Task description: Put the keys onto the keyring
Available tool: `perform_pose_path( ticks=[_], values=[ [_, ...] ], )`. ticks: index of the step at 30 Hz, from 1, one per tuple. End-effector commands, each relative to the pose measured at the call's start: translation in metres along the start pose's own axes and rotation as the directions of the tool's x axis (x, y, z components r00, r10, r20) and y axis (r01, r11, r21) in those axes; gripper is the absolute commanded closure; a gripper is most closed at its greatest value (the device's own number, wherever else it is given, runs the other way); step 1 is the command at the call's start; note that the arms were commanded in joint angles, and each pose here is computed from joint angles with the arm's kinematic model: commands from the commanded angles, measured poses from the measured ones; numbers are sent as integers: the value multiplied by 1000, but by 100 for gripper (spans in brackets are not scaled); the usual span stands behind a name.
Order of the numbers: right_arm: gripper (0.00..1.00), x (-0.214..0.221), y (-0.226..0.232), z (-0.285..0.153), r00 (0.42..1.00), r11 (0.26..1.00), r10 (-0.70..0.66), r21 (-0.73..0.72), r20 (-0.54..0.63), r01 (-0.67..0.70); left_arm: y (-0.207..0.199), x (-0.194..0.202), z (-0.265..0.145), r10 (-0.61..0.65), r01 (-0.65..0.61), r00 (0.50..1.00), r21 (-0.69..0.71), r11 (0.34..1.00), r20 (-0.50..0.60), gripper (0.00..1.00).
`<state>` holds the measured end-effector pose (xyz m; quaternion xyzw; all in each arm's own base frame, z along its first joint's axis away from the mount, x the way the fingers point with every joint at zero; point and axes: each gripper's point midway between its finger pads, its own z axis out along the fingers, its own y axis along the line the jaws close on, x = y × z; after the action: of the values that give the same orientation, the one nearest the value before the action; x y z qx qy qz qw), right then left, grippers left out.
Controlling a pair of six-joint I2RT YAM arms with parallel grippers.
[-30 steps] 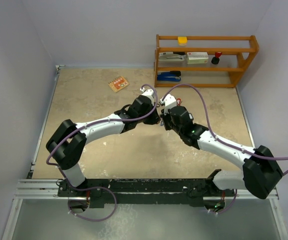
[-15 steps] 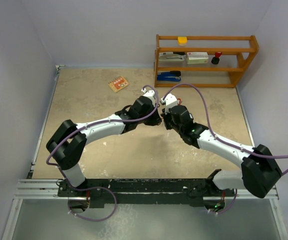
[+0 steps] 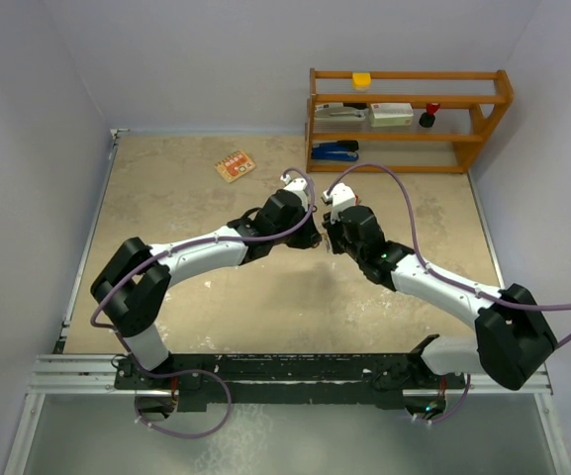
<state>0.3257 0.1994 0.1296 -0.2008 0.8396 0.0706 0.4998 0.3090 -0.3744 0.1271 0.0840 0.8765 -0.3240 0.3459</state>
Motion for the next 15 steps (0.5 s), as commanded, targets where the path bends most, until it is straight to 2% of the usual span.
perform_pose_path(
  ticks=[1, 3, 4, 5, 11, 15],
  values=[
    [73, -23, -8, 2, 999, 999, 28, 27, 46, -29, -34, -35, -17, 12, -21, 995, 94, 995, 94, 100],
    [53, -22, -11, 1, 998, 998, 37, 40, 45, -39, -34, -35, -18, 12, -21, 995, 96, 995, 94, 100],
    [46, -22, -13, 1, 998, 998, 44, 48, 46, -46, -35, -35, -18, 11, -20, 995, 98, 995, 94, 100],
    [43, -22, -15, 1, 998, 997, 49, 55, 48, -52, -35, -35, -17, 11, -20, 995, 97, 995, 95, 100],
    [40, -21, -33, -3, 994, 988, 101, 114, 49, -106, -33, -38, -19, 11, -21, 994, 88, 996, 106, 100],
    [38, -12, -58, -3, 981, 964, 192, 185, 22, -193, -31, -43, -23, 7, -17, 991, 74, 997, 134, 100]
  ],
)
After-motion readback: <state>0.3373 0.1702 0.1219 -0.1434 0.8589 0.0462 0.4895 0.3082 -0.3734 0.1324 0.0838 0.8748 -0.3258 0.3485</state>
